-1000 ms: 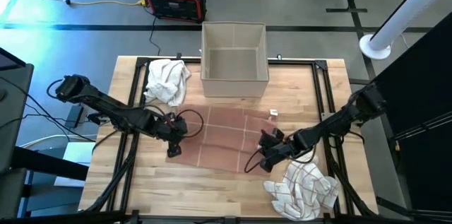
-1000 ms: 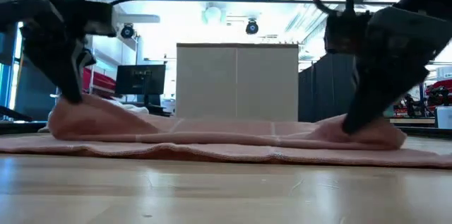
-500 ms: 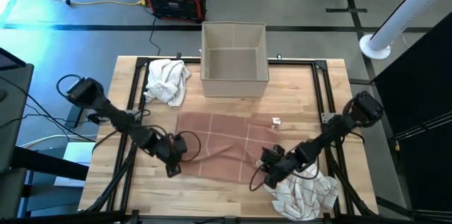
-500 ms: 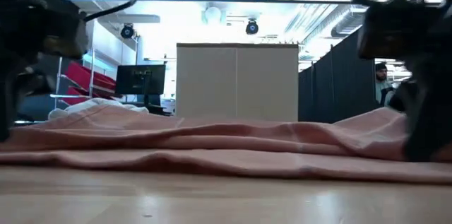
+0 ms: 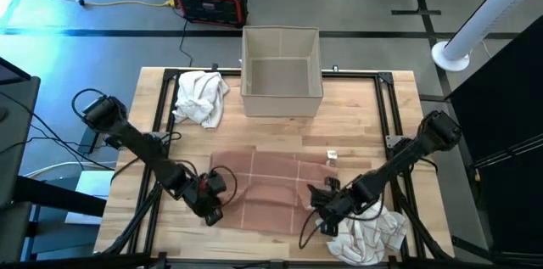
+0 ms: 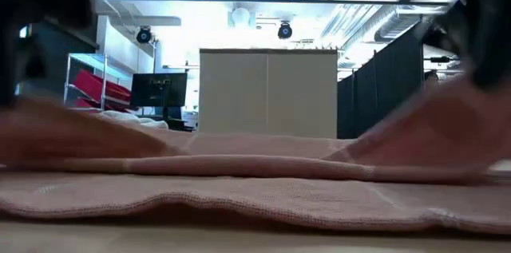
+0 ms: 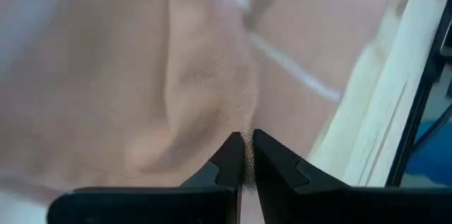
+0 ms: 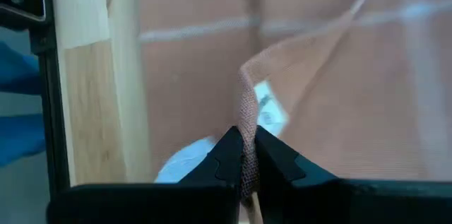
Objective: Fold towel
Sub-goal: Fold the brown towel
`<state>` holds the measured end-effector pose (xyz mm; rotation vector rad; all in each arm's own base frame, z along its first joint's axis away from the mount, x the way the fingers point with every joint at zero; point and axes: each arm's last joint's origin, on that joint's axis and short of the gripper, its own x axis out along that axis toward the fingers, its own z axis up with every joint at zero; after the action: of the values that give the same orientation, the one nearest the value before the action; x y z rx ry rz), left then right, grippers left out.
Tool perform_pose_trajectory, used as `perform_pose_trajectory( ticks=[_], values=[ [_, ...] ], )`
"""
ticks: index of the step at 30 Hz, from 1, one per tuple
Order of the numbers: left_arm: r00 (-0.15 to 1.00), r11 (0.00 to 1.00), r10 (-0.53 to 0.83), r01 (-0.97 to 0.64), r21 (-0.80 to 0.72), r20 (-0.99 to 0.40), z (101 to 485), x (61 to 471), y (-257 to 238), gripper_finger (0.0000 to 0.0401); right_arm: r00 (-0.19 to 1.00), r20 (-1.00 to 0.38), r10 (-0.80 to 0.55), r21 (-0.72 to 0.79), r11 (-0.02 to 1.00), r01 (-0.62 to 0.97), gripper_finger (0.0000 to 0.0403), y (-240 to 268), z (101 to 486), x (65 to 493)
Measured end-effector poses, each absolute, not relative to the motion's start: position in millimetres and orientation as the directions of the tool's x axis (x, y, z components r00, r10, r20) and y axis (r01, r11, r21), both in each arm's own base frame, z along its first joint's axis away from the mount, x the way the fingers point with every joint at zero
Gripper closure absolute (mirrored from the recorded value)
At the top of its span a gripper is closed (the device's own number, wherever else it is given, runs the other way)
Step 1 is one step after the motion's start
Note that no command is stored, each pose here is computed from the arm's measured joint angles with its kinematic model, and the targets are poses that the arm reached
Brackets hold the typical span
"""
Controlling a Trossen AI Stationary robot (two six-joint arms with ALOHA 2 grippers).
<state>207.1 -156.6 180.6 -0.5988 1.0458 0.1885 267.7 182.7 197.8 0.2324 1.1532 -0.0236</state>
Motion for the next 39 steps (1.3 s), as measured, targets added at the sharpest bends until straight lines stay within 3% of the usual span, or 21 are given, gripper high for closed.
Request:
perform_pose_trajectory(
  ticks=[7, 14, 20, 27, 33, 39],
  values=[
    [0.595, 0.876, 0.024, -0.400, -0.270, -0.804, 271, 206, -121, 0.0387, 0.423, -0.899, -0.118, -0.057, 0.986, 0.154, 0.0393, 159, 297, 272],
    [0.707, 0.897, 0.280, -0.434, -0.085, -0.650, 348, 180, -81, 0.0387, 0.462, -0.781, -0.420, -0.304, 0.902, 0.306, 0.0393, 127, 368, 249],
    [0.714, 0.860, 0.468, -0.504, 0.082, -0.520, 370, 162, -53, 0.0387, 0.472, -0.653, -0.592, -0.422, 0.802, 0.423, 0.0393, 105, 387, 236],
    [0.629, 0.722, 0.689, -0.635, 0.274, -0.360, 382, 148, -30, 0.0387, 0.460, -0.438, -0.772, -0.541, 0.635, 0.551, 0.0393, 83, 393, 235],
    [0.577, 0.644, 0.765, -0.687, 0.337, -0.285, 390, 142, -18, 0.0387, 0.404, -0.326, -0.855, -0.590, 0.518, 0.619, 0.0393, 65, 396, 240],
    [0.546, 0.584, 0.808, -0.689, 0.429, -0.223, 399, 140, -11, 0.0387, 0.348, -0.300, -0.888, -0.620, 0.459, 0.636, 0.0393, 50, 397, 244]
  ],
)
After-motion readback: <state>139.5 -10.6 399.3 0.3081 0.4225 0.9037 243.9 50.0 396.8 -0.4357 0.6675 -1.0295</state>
